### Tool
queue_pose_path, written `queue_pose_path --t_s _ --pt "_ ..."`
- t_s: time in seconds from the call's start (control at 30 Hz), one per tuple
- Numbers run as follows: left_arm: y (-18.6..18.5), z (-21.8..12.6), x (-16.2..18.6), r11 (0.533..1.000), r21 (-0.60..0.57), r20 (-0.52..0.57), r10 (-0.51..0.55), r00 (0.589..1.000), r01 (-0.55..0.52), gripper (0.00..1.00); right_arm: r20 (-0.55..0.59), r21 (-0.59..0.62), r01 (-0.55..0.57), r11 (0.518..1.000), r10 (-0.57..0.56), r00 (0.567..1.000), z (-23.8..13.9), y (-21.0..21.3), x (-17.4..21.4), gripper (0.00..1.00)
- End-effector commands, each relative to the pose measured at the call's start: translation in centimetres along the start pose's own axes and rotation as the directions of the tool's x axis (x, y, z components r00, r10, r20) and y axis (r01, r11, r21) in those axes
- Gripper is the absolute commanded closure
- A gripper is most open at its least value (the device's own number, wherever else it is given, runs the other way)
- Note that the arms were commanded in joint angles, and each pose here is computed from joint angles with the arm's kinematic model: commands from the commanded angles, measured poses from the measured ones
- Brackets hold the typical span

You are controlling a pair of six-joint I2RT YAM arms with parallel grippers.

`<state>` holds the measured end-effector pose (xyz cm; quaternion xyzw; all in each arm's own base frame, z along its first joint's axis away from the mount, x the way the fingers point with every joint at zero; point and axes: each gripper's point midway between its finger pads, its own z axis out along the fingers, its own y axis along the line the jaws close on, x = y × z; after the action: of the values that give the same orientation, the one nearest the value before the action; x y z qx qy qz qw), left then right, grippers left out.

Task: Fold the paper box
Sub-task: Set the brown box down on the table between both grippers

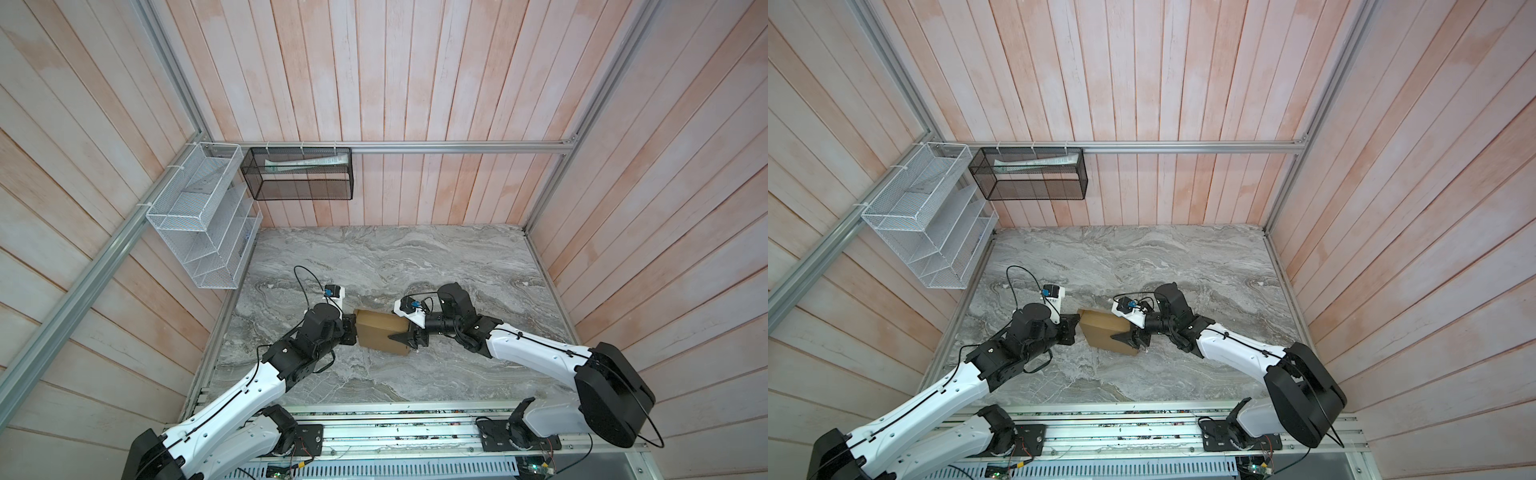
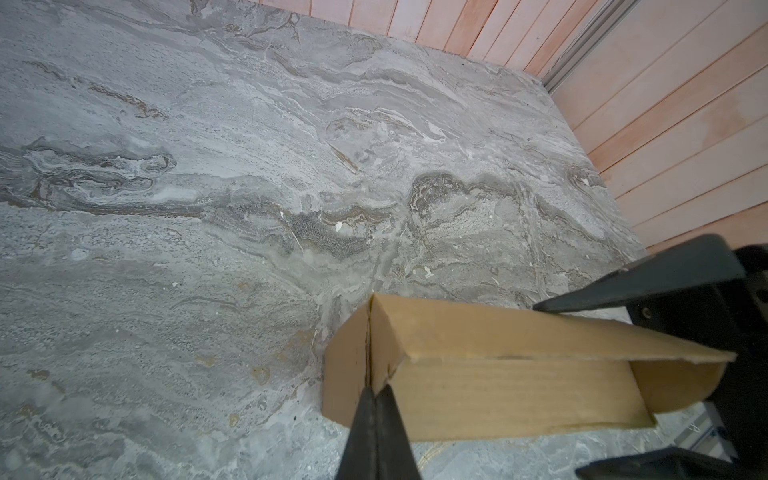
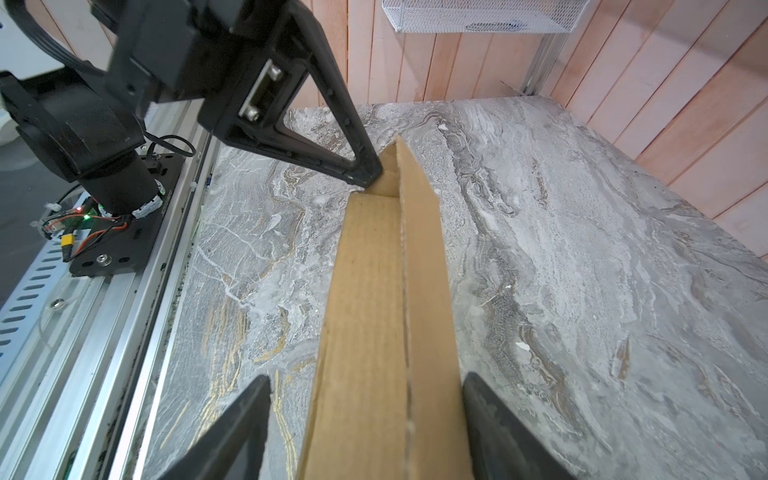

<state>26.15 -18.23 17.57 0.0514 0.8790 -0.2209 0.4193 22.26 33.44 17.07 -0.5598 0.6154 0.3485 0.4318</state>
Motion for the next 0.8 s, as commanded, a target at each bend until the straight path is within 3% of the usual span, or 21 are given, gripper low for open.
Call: queue_pose_path --t_s 0.0,0.63,0.77 --pt "0.8 0.5 1.4 0.999 -0.040 -0.045 0.000 0.999 -0.002 1.00 0.004 0.011 0.010 1.000 -0.010 1.000 -0.7 0.3 -0.5 0.26" --pt "-0.2 1.0 0.9 0.999 -0.045 -0.042 0.014 0.999 -0.016 1.00 0.114 0.238 -0.056 0.970 0.029 0.993 -7.3 -0.5 -6.2 0.31" --pt "-0.3 1.0 0.9 0.999 -0.042 -0.039 0.017 0.999 -0.019 1.00 0.069 0.242 -0.024 0.970 0.008 0.998 -7.2 -0.2 -6.4 0.32"
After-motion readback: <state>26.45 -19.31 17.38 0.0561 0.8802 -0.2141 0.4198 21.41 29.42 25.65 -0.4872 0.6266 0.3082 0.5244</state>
